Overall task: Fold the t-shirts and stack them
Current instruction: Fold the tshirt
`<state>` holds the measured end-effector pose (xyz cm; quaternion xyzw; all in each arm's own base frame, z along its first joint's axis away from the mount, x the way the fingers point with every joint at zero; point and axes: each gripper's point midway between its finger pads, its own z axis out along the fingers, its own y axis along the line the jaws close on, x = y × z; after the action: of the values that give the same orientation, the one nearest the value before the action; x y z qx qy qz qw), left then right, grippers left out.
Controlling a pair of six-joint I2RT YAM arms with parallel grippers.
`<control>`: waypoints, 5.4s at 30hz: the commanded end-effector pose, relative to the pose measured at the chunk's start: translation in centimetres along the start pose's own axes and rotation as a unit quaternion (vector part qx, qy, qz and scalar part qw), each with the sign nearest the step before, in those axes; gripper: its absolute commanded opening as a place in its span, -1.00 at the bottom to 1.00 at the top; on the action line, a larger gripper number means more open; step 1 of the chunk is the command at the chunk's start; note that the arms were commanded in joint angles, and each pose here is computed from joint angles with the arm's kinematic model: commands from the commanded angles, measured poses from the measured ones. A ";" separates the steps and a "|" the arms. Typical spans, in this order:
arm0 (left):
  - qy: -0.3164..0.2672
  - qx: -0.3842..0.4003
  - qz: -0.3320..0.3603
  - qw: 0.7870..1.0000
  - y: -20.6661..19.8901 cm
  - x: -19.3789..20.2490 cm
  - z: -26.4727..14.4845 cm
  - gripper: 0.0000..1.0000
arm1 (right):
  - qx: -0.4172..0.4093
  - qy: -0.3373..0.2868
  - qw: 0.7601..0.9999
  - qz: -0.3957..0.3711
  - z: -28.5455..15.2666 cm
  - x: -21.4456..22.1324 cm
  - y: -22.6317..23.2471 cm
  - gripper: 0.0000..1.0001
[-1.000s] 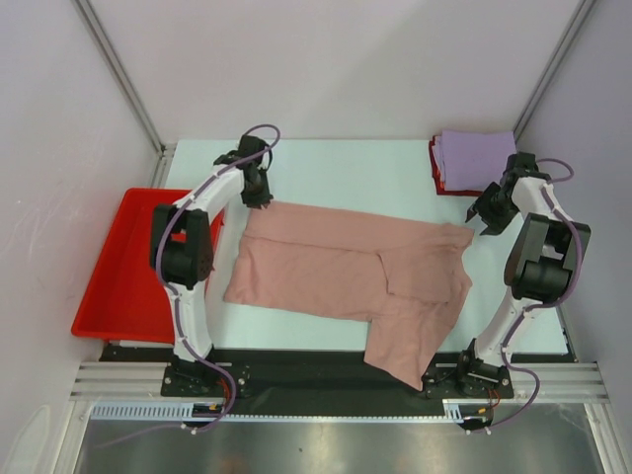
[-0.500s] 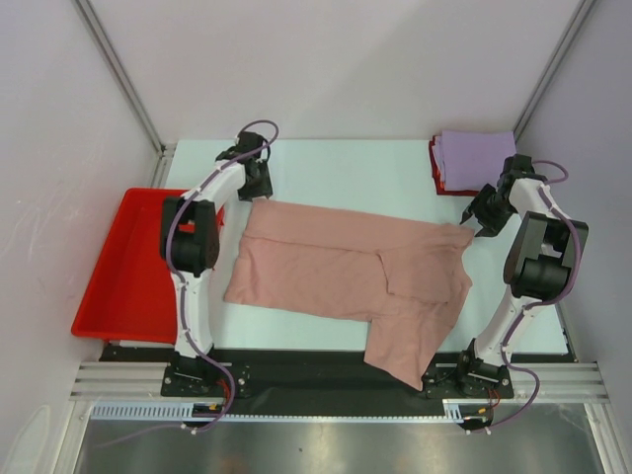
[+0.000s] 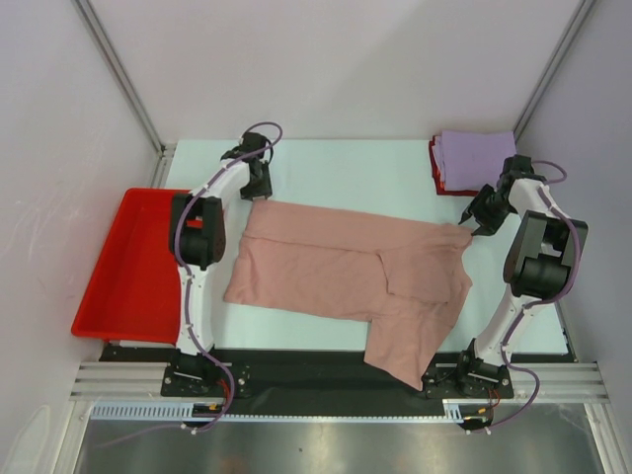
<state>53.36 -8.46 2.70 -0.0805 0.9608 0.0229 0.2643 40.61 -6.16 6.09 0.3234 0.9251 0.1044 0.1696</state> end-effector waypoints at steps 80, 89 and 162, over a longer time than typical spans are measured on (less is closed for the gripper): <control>-0.116 0.011 -0.070 0.991 3.6 1.0 -19.6 0.37 | 0.013 0.056 0.993 -0.104 -13.1 15.9 4.7 0.34; -0.053 0.061 -0.006 0.997 3.0 13.7 -21.9 0.19 | 0.005 0.120 0.986 -0.115 -13.3 32.0 0.2 0.06; -0.050 0.128 0.017 0.990 2.5 19.2 -23.9 0.04 | 0.091 0.019 0.993 0.075 -5.3 28.7 -6.6 -0.30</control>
<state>23.97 -10.36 12.37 -0.0350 0.9493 -0.0796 0.3022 13.25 6.55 1.70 0.4122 0.9049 0.0333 0.1013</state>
